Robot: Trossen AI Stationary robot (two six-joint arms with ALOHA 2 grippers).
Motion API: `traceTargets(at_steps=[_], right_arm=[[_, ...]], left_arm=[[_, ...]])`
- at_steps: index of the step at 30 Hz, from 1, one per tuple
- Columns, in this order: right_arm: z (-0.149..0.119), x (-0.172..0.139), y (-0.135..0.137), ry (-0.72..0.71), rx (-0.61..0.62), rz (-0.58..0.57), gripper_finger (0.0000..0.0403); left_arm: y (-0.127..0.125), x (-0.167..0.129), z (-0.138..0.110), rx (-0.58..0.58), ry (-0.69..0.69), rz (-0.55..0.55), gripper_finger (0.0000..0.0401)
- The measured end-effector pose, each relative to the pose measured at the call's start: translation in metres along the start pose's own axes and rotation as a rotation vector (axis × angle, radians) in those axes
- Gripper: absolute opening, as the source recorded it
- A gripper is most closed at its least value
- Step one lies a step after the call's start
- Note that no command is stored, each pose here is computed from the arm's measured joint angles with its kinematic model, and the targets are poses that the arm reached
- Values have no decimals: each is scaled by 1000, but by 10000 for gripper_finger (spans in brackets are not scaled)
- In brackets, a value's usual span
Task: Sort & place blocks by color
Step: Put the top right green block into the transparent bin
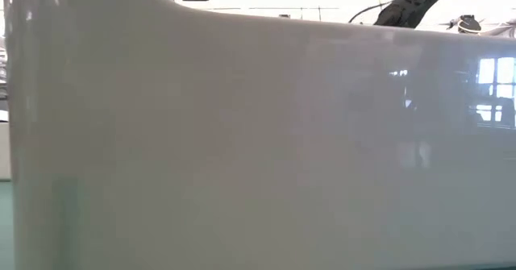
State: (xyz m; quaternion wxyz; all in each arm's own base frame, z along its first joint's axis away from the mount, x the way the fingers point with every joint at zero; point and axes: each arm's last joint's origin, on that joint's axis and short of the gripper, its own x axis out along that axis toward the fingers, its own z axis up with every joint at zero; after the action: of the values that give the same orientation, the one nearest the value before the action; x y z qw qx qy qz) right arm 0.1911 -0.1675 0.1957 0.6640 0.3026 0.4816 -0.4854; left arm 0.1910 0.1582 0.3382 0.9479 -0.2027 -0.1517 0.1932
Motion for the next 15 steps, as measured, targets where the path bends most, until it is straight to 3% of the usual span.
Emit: traceTargets(at_steps=[3,9,15], right_arm=[[11,-21,1,-185,58,104,109],[40,-84,1,-680,139,440,109],[51,-146,-2,-1112,35,801,109]], left_arm=[[0,0,0,0,-1,1,214],[0,0,0,1,-1,2,214],[0,0,0,1,-1,2,214]])
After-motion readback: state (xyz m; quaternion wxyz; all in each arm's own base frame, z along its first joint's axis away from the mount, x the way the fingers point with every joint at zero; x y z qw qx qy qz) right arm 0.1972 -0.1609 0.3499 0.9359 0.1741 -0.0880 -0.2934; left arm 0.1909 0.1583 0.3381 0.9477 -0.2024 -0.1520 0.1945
